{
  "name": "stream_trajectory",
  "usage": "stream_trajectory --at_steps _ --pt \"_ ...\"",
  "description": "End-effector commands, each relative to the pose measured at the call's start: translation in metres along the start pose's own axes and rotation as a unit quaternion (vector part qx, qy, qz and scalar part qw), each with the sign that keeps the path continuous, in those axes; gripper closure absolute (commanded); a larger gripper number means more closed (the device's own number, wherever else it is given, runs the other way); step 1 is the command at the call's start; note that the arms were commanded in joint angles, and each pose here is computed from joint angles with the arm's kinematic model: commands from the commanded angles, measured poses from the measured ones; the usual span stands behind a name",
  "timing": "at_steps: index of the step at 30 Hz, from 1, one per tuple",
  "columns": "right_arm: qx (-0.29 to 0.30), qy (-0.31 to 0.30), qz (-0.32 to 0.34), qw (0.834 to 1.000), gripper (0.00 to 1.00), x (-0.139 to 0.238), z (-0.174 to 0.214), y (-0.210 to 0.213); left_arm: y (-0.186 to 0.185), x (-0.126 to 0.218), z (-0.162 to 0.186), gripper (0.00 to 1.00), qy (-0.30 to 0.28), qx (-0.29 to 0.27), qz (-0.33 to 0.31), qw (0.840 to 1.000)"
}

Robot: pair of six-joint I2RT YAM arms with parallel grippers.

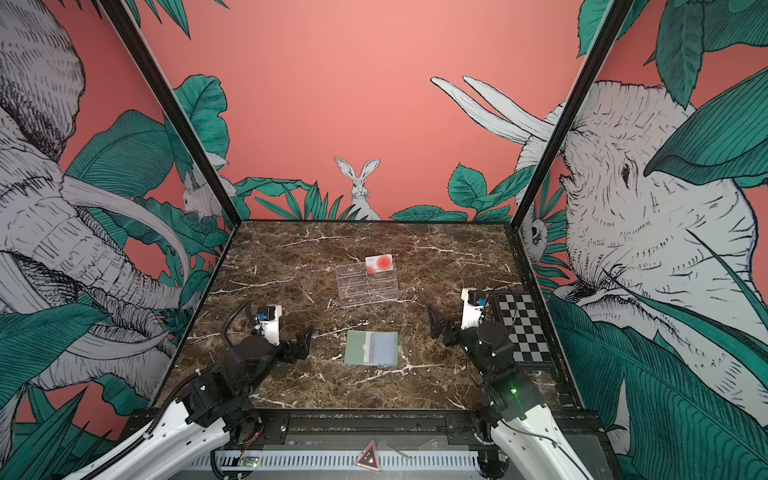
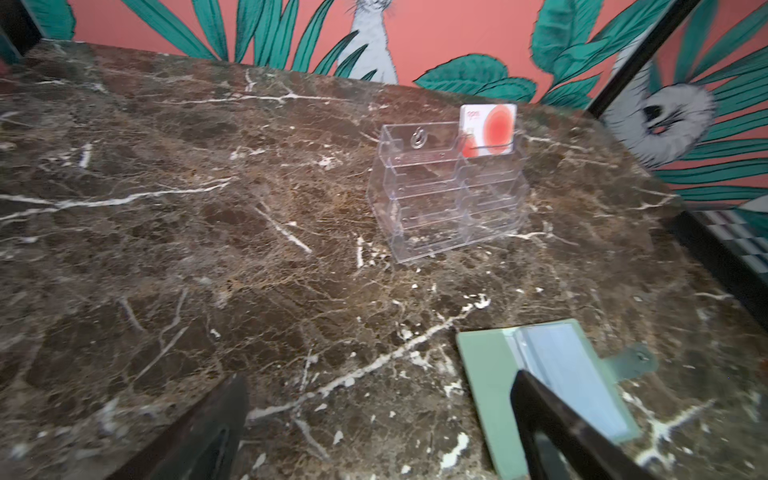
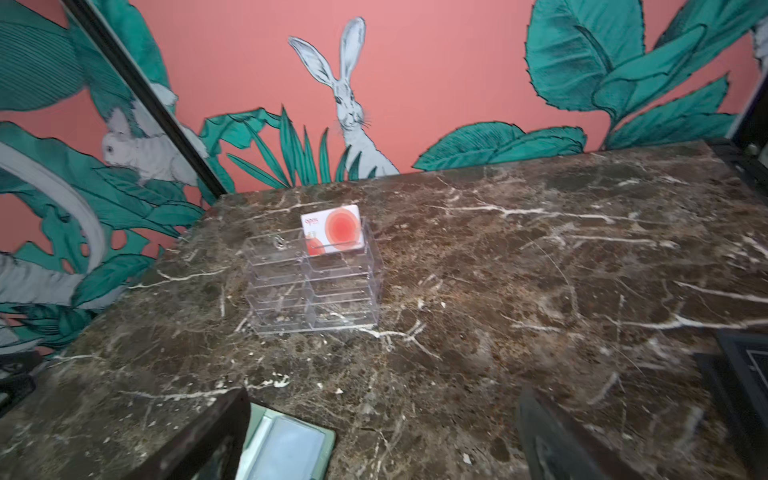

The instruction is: Take the credit cards out of the card holder

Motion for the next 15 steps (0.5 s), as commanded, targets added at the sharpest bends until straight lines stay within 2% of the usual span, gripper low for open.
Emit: stream_trajectory --at_steps 1,8,12,15 --pt "-0.005 0.027 0.026 0.999 0.02 -0.01 0.009 -0.008 -0.006 -0.007 -0.029 0.01 -0.049 0.001 -0.02 0.999" --pt "0.001 0.048 0.05 0.998 0.02 -0.023 0.014 -0.021 0.002 -0.031 -0.025 0.01 -0.054 0.013 -0.028 0.998" --pt "0.009 0.062 0.079 0.995 0.02 -0.031 0.016 -0.033 0.014 -0.041 -0.029 0.01 -0.044 0.006 -0.077 0.996" --pt "0.005 0.055 0.098 0.994 0.02 -0.04 0.015 -0.044 0.021 -0.043 -0.035 0.01 -0.068 -0.006 -0.104 0.992"
Point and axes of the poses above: each gripper's point midway between its finger pads, its own x axis back along the fingers, its own y axis along the line the jaws close on, z = x × y, the point moved 10 cm from there along x, back along the fingers, and after that the axes turned 9 degrees about x, right-handed, at the moved point
